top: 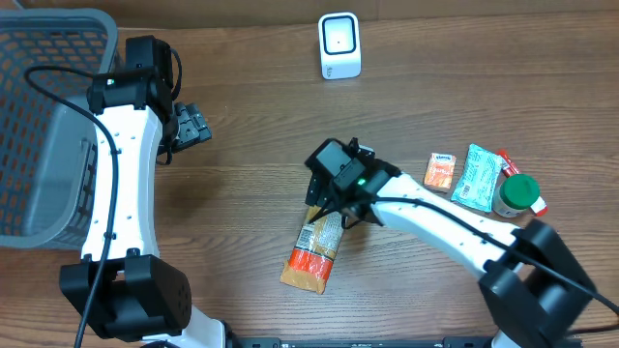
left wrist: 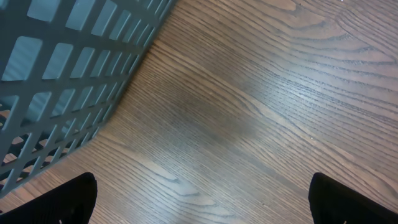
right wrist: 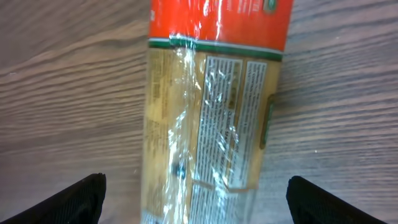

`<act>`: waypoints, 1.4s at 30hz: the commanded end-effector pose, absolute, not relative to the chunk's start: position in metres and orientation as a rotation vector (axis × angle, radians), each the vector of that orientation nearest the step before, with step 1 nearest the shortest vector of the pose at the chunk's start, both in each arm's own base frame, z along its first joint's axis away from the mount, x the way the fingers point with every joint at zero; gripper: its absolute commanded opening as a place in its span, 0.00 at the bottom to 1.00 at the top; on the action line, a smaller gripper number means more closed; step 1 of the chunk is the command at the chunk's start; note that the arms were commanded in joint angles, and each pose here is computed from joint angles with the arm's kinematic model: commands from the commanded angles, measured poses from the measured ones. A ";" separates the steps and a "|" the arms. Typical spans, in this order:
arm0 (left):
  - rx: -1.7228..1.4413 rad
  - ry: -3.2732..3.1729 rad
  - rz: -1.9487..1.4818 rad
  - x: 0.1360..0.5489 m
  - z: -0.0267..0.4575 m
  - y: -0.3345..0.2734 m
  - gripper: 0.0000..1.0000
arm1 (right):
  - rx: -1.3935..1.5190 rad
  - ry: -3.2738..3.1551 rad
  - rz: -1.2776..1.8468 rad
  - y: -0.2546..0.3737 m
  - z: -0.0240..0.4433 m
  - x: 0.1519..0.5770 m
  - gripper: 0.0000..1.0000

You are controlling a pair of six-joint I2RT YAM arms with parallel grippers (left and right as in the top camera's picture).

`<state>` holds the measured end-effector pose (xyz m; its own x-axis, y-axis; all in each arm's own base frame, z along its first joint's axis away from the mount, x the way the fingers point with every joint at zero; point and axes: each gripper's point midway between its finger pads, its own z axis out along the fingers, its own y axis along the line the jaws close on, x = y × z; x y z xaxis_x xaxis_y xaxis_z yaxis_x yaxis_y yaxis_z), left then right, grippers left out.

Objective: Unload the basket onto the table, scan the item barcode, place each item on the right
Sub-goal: 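Lift the pasta packet upright with the right gripper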

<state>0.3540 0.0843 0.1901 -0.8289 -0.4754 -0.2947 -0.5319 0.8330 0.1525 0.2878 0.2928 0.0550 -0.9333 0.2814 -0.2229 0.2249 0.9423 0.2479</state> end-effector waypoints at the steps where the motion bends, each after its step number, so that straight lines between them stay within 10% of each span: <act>1: -0.745 2.765 0.333 0.357 0.195 0.085 1.00 | 0.415 2.838 0.216 0.295 0.023 0.282 0.95; 20: -0.745 2.766 0.333 0.357 0.195 0.085 1.00 | -0.025 3.131 0.034 0.228 0.015 0.281 0.92; 42: -0.745 2.766 0.333 0.357 0.195 0.085 1.00 | 0.376 3.015 0.063 0.213 0.022 0.315 0.78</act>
<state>0.3540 0.0843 0.1901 -0.8289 -0.4754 -0.2947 -0.5319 0.8330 0.1525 0.3079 0.2192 0.0127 -0.9706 0.2371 -0.0419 0.2329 0.9686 0.0867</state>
